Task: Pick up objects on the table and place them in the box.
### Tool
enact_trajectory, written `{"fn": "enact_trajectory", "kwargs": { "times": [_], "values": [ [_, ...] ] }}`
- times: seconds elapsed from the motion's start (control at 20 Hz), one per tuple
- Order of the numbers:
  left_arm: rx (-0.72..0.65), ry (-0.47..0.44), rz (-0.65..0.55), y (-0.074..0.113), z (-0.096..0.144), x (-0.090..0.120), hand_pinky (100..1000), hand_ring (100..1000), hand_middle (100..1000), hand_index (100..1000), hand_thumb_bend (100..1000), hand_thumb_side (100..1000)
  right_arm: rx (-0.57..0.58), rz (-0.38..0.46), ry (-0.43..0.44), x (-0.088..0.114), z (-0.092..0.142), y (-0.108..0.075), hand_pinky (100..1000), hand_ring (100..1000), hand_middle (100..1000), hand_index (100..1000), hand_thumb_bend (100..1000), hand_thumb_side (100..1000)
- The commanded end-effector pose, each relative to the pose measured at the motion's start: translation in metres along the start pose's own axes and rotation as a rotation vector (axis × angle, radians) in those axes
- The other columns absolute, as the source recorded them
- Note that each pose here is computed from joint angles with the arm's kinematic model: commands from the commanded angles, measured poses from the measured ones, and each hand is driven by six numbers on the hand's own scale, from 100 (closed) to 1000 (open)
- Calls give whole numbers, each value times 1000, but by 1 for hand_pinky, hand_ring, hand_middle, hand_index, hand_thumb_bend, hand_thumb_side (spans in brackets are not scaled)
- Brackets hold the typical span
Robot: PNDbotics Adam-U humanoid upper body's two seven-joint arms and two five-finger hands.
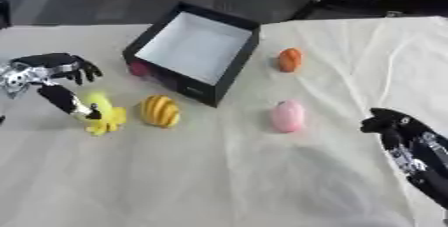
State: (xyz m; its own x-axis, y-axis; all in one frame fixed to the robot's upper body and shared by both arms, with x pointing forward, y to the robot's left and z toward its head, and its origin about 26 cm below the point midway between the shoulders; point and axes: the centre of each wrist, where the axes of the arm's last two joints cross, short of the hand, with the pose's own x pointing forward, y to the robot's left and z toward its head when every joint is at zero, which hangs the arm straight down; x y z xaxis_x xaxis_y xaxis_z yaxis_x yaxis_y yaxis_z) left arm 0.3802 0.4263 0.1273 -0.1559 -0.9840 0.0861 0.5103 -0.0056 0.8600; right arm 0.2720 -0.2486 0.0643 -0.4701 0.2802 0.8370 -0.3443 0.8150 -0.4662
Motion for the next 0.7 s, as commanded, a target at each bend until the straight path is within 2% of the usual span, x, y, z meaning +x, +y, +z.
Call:
{"fn": "enact_trajectory", "kwargs": {
  "times": [0.05,0.25,0.45,0.55,0.7],
  "values": [
    [-13,22,-10,8,7,-8,761,689,711,873,664,412,1,15,-10,3,-1,-5,869,748,708,863,100,712],
    [-37,19,-10,6,5,-8,763,689,710,868,645,400,1,13,-10,3,-1,-5,869,748,708,863,100,713],
    [-64,12,-20,5,3,-6,764,688,703,850,576,363,1,13,-10,3,-1,-5,869,748,708,863,100,713],
    [-81,10,-26,5,4,-6,763,681,688,830,501,312,1,12,-9,3,-1,-4,869,748,708,863,100,714],
    [-92,11,-40,7,5,-5,747,631,623,753,351,209,0,11,-9,3,-1,-4,869,748,707,863,100,714]
  ]
}}
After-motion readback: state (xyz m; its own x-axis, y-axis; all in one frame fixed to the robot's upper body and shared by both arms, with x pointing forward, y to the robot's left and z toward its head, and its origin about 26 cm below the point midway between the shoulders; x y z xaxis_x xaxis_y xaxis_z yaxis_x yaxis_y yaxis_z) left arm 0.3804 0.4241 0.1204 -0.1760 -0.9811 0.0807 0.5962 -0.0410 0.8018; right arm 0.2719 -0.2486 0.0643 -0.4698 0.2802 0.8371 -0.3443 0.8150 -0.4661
